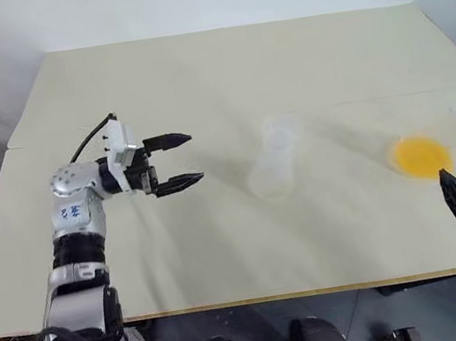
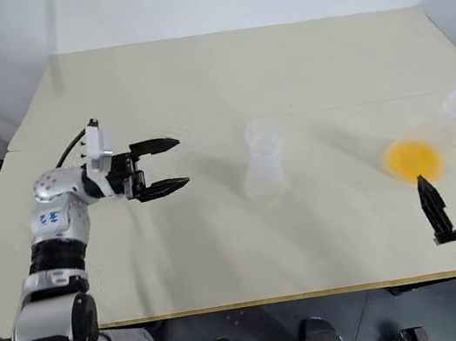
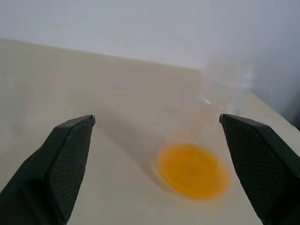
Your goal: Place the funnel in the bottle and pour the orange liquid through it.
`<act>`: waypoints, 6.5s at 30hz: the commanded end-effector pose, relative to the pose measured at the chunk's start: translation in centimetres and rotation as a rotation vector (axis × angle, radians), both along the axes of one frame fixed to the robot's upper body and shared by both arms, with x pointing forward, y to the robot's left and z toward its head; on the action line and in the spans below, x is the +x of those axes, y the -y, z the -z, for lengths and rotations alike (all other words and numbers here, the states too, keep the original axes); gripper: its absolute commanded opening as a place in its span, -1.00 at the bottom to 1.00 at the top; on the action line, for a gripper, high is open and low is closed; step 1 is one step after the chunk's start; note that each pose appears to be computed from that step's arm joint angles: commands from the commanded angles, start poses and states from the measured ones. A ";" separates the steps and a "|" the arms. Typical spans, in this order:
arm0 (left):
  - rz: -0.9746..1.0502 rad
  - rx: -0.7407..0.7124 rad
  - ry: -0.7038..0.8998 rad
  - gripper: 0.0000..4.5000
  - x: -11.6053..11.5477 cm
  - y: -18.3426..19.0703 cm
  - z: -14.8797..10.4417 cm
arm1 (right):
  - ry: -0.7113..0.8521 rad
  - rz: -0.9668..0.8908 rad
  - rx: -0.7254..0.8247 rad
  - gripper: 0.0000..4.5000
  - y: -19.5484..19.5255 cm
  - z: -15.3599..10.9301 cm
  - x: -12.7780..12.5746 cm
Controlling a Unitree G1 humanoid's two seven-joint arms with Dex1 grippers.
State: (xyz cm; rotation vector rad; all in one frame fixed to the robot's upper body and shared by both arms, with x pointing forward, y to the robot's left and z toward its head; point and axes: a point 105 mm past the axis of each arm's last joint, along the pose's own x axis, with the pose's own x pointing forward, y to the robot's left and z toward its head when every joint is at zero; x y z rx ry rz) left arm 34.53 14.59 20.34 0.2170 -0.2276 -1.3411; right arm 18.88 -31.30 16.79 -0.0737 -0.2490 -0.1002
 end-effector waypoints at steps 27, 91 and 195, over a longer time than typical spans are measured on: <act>0.010 -0.085 -0.024 0.97 -4.7 2.9 -0.4 | -0.081 -0.060 0.076 1.00 5.0 -3.6 8.7; -0.002 -0.112 -0.007 1.00 -4.3 3.9 -0.4 | 0.126 -0.419 -0.760 0.10 -13.4 -12.5 16.7; -0.037 -0.195 0.015 1.00 -3.9 5.6 -0.4 | 0.607 -0.093 -1.717 0.10 -19.5 -12.3 16.4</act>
